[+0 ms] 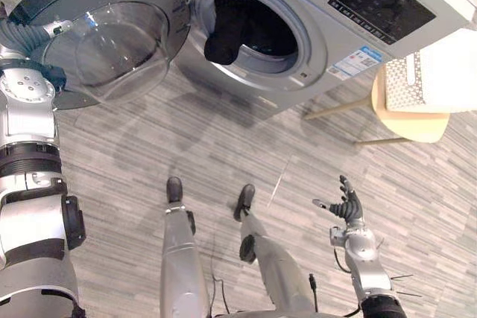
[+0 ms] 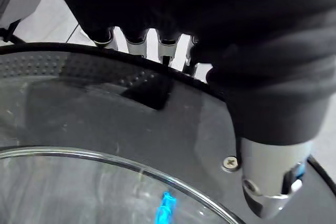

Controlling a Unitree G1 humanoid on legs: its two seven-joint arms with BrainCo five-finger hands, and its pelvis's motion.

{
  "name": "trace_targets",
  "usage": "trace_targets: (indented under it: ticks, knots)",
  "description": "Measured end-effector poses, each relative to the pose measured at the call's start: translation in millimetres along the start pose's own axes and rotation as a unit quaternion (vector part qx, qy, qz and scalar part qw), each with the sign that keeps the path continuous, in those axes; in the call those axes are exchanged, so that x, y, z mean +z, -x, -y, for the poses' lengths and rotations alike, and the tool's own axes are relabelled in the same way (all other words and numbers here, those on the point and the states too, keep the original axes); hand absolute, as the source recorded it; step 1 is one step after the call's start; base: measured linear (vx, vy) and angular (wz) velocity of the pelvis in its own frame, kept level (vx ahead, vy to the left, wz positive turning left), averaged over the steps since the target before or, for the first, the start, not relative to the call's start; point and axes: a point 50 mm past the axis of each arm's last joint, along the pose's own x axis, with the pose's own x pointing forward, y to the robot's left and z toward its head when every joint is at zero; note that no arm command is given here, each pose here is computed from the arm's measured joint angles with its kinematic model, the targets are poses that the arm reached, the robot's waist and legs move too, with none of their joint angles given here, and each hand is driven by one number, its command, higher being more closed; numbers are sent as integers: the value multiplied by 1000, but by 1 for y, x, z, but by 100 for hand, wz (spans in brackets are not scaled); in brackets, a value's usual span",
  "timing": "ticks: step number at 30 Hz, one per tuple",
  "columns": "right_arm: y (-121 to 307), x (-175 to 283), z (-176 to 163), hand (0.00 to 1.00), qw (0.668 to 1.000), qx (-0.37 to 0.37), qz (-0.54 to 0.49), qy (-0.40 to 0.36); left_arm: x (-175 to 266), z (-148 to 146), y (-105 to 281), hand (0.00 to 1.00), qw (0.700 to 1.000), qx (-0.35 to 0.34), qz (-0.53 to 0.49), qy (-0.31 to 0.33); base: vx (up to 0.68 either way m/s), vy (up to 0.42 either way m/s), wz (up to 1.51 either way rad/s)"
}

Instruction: Pick up the laundry basket with both hands and put the clothes into the washing machine.

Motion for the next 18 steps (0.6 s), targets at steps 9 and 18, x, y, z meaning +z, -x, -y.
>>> trace_targets:
  ticks: [9,18]
  knots:
    - [-1,3,-1,0,1000,-1,9,5,-43,60,60,0,997,-72,-27,18,42,12,11]
    - [-9,-12,-12,0,999,19,-34,34,-67,150,199,0,957,-274,-65,73,59,47,7]
